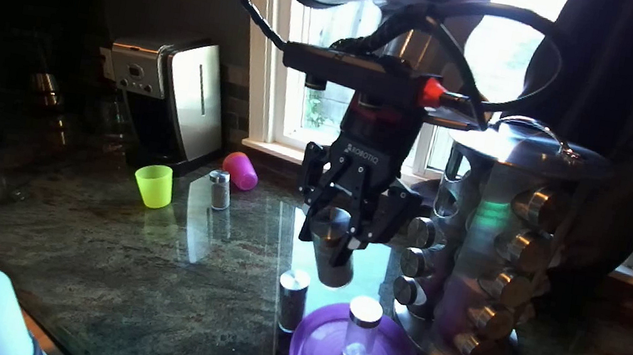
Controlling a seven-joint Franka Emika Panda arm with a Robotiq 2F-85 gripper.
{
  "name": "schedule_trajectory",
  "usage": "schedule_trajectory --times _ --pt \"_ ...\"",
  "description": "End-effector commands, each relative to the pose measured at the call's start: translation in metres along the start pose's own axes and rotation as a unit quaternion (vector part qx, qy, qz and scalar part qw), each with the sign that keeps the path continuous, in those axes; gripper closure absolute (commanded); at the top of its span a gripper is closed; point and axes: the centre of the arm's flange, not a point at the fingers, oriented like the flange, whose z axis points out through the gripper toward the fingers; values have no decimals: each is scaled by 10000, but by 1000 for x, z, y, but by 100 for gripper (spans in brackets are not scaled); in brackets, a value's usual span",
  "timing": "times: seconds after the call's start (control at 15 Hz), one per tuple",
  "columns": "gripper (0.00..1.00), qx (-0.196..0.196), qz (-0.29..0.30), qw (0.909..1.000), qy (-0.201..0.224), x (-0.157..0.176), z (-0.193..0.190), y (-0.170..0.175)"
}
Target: Pull out a bottle from the holder, then place the bottle on the counter
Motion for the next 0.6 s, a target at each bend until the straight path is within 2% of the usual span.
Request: schedule_trajectory --times 0.0,0.07,0.27,0.33,0.53 --pt "76 233 198 9977 -599 1 11 -11" --pt "51 93 61 9993 -361 -1 10 -5" --pt "51 119 124 9986 -505 1 16 -7" --pt "76 119 128 9985 -511 2 16 -7" --pt "76 197 -278 9940 -1044 -8 45 -40"
